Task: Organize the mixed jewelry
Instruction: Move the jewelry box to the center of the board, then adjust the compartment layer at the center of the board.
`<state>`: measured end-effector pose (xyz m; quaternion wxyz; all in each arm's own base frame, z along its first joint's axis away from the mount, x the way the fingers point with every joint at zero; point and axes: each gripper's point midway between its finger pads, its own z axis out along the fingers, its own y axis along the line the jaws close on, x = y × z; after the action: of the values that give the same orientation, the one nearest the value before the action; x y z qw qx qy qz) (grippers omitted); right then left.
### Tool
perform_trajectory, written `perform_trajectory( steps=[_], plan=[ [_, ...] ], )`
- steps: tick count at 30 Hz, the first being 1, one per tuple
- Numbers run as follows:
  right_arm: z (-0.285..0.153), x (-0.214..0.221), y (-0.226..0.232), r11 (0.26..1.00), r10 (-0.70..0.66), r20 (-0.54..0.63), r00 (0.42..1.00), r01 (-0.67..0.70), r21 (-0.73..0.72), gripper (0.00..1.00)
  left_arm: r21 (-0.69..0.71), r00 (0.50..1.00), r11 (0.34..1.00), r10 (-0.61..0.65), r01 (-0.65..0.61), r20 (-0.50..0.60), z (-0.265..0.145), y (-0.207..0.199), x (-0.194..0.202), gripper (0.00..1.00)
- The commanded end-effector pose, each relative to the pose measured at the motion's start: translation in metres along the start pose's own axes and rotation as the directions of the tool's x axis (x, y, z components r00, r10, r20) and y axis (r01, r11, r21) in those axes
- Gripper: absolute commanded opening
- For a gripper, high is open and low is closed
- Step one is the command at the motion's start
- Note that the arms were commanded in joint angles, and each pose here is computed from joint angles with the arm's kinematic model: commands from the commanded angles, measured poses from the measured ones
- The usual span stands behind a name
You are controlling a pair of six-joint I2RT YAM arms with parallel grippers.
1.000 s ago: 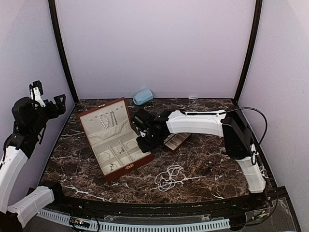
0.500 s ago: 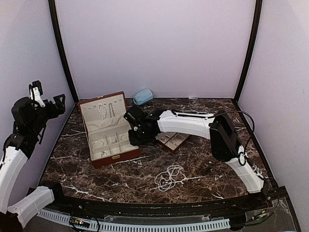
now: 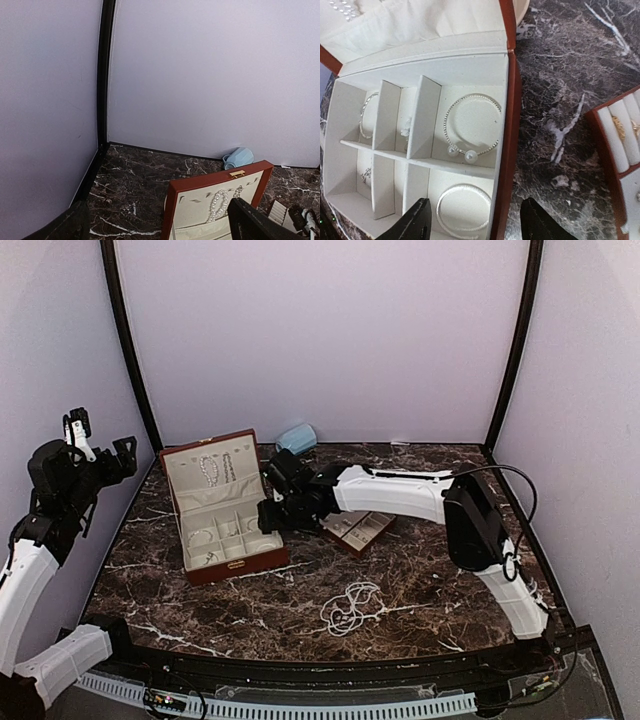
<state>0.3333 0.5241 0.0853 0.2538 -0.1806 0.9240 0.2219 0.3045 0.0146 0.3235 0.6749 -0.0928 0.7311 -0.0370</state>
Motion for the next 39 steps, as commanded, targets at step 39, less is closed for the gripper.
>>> perform_trajectory(
  steps=[39],
  plan=[
    [-0.122,0.056,-0.241,0.837,0.397,0.134,0.908,-0.418,0.354,0.66,-0.001,0.999,1.0,0.009,-0.009,-0.045,0.006,0.001,0.008,0.98]
  ],
)
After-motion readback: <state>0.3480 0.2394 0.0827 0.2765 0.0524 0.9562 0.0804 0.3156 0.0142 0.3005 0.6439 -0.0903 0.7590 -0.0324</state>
